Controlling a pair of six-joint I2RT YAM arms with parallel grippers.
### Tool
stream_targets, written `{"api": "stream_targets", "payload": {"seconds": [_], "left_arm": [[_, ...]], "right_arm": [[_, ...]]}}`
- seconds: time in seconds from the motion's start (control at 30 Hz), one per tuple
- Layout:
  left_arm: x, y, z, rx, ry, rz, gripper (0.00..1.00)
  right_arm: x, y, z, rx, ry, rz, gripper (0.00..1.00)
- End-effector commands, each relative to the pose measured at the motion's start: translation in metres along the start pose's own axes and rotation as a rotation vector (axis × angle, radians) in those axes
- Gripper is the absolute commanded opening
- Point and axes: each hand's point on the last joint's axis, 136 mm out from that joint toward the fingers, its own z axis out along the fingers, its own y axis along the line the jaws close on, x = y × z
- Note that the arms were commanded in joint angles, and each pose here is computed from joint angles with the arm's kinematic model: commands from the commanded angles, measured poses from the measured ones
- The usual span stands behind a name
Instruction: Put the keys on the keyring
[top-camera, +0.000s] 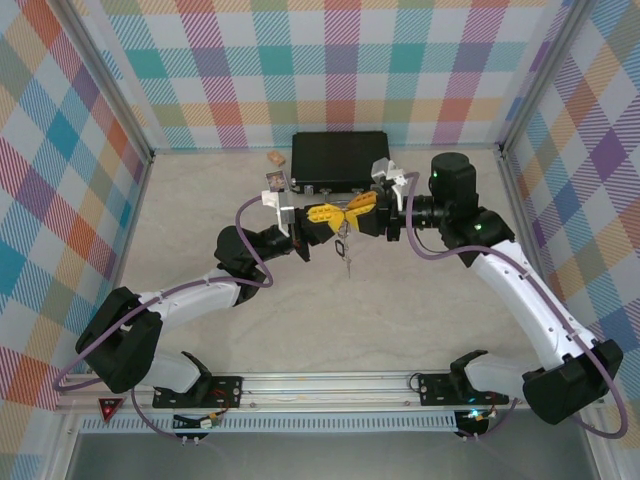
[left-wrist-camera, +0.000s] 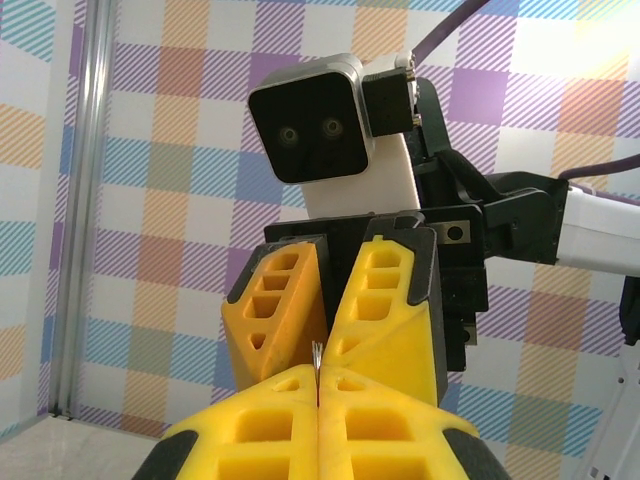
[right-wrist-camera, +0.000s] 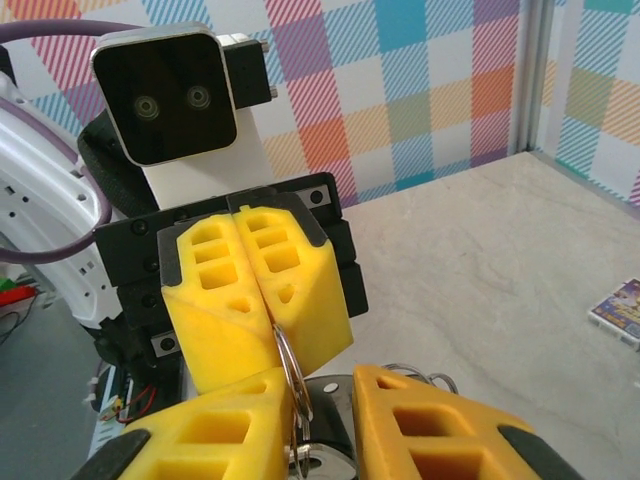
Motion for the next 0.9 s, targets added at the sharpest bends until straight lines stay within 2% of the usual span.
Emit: {"api": "stream_targets", "payload": {"seconds": [0.0,0.17,0.2,0.3,0.33,0.4,0.6,0.7,0.87], "left_arm": [[-0.026,-0.015,0.004,0.063,-0.063,0.039,0.0],[-0.024,-0.014,0.005,0.061,-0.06,0.034,0.0],[-0.024,-0.014,0.005,0.062,-0.059,0.033,0.0],[-0.022,-0.011,0.004,0.048,-0.059,0.03,0.0],[-0.022,-0.01,0.003,0.043,-0.057,0.028,0.03],[-0.019,-0.007,0.001,0.033,-0.052,0.022,0.2],[-0.009,0.011,-0.015,-0.01,-0.012,0.007,0.28],[0.0,0.021,-0.026,-0.039,0.02,0.001,0.29],[0.024,0.033,-0.038,-0.097,0.113,0.01,0.29]], "right_arm": [[-0.013,0.012,-0.003,-0.066,-0.02,-0.008,0.18],[-0.012,0.013,-0.003,-0.071,-0.015,-0.005,0.01],[-0.012,0.013,-0.004,-0.067,-0.017,-0.011,0.0],[-0.01,0.012,-0.005,-0.056,-0.01,-0.019,0.0],[-0.009,0.012,-0.005,-0.052,-0.007,-0.02,0.0],[-0.006,0.01,-0.005,-0.035,0.006,-0.021,0.0],[0.011,-0.005,-0.004,0.046,0.085,-0.051,0.0],[0.022,-0.012,-0.004,0.078,0.136,-0.074,0.0],[0.047,-0.023,-0.002,0.12,0.31,-0.109,0.0]]}}
